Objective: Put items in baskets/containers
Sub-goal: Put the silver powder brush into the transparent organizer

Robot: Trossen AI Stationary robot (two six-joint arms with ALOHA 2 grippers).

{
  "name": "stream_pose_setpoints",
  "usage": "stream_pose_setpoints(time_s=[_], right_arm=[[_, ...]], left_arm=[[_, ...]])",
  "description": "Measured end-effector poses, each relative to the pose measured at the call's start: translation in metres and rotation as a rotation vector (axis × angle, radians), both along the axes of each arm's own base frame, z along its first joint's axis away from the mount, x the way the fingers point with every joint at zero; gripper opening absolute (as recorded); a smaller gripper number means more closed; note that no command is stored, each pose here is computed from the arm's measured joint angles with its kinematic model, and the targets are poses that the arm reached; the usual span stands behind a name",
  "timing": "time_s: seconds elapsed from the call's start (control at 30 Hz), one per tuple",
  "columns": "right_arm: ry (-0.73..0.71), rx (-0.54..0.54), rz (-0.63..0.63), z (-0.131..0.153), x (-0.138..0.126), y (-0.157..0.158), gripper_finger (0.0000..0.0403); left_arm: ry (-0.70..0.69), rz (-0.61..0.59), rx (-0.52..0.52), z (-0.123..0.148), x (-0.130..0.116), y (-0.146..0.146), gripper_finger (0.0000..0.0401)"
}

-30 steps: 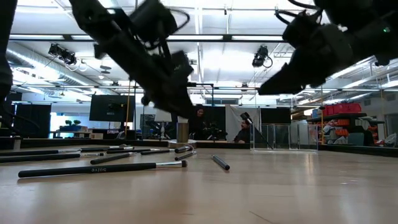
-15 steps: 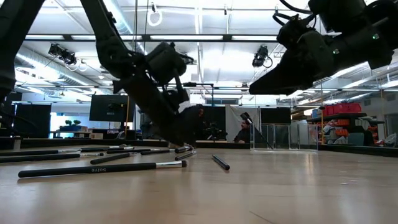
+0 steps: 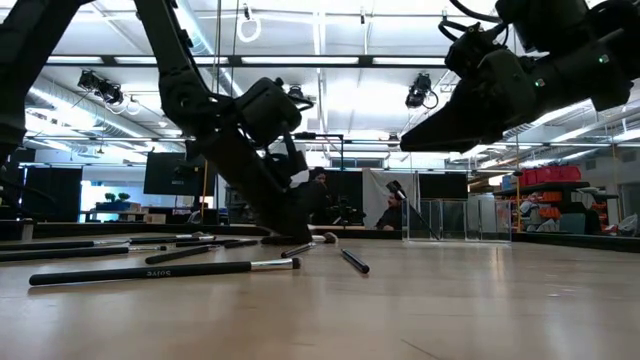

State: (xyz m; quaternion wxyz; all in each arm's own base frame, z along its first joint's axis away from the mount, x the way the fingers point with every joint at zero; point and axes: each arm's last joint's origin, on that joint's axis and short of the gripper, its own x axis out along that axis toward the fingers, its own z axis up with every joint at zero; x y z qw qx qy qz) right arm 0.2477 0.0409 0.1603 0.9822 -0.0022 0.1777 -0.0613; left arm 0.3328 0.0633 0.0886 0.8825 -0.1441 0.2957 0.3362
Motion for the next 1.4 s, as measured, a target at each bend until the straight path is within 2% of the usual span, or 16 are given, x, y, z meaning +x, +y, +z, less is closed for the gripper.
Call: stream_pose_setpoints(time_s=[0.17, 0.3, 0.4, 0.53, 0.7, 0.83, 0.97, 1.17, 1.4], right_arm=[[0.033, 0.027, -0.013, 0.005, -0.007, -0.001, 0.0136], [0.045, 0.067, -0.032, 0.001, -0.015, -0.003, 0.0136], [0.032, 0.109, -0.048, -0.011, -0.023, -0.005, 0.0136], [-0.050, 0.172, -0.099, -0.024, -0.033, -0.008, 0.0144], [-0.254, 0.171, -0.084, -0.019, -0.034, -0.008, 0.0188], [-0.361, 0.127, -0.064, -0.010, -0.023, -0.006, 0.0228], [-0.391, 0.096, -0.063, -0.003, -0.006, -0.003, 0.0243], [-0.408, 0.051, -0.099, 0.002, 0.017, 0.001, 0.0215], [-0.401, 0.044, -0.099, 0.001, 0.019, 0.003, 0.0124]], left_arm=[[-0.072, -0.086, 0.003, 0.006, 0.006, -0.001, 0.0049], [-0.190, -0.148, 0.012, 0.024, 0.012, -0.003, 0.0049], [-0.277, -0.212, 0.062, 0.044, 0.015, -0.010, 0.0049], [-0.367, -0.356, 0.121, 0.068, 0.018, -0.029, 0.0049], [-0.485, -0.504, 0.233, 0.083, 0.023, -0.060, 0.0049], [-0.494, -0.526, 0.323, 0.087, 0.023, -0.078, 0.0049], [-0.491, -0.509, 0.379, 0.089, 0.023, -0.087, 0.0049], [-0.503, -0.503, 0.389, 0.091, 0.022, -0.090, 0.0050], [-0.509, -0.504, 0.390, 0.091, 0.022, -0.090, 0.0050]])
